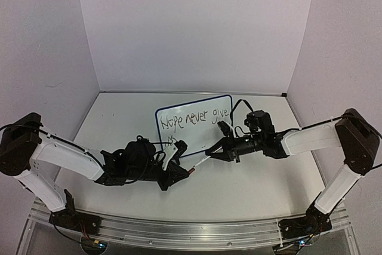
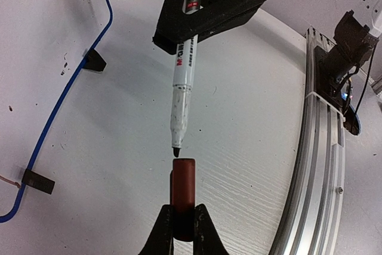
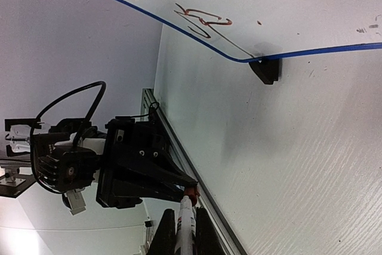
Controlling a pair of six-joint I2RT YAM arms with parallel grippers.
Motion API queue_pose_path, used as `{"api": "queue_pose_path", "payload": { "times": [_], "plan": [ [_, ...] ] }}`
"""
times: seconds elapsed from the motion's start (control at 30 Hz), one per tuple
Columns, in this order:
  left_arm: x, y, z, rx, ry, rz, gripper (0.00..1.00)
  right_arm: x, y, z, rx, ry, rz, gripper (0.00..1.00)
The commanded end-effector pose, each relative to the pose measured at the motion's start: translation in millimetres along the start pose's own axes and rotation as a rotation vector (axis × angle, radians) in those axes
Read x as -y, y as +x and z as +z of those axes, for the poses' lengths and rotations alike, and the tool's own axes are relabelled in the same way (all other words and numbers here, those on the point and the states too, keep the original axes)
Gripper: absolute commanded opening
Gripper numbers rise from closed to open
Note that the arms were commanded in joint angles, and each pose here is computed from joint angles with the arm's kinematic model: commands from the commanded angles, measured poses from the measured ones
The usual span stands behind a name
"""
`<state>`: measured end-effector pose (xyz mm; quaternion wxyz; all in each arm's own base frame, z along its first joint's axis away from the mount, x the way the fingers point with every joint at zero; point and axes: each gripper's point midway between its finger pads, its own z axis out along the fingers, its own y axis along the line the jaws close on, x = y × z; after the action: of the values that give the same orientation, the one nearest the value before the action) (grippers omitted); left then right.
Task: Write a sentence on the whiteboard
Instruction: Insert the whiteboard marker without the cap into the pen cap.
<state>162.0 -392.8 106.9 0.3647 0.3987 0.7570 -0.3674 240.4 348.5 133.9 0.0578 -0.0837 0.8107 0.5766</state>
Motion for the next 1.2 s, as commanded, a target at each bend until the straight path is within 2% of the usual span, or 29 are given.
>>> {"api": "queue_pose_path", "payload": {
  "times": [0.0,1.17],
  "plan": [
    [9,-20,3,0.054,0.032,0.002,0.00,-19,-6,3,-0.004,-0.049,-0.045,0.00],
    [-3,-12,-4,0.062,-0.029,-0.037,0.00,-15,-5,-1,0.027,-0.028,-0.040,0.00]
  ]
}}
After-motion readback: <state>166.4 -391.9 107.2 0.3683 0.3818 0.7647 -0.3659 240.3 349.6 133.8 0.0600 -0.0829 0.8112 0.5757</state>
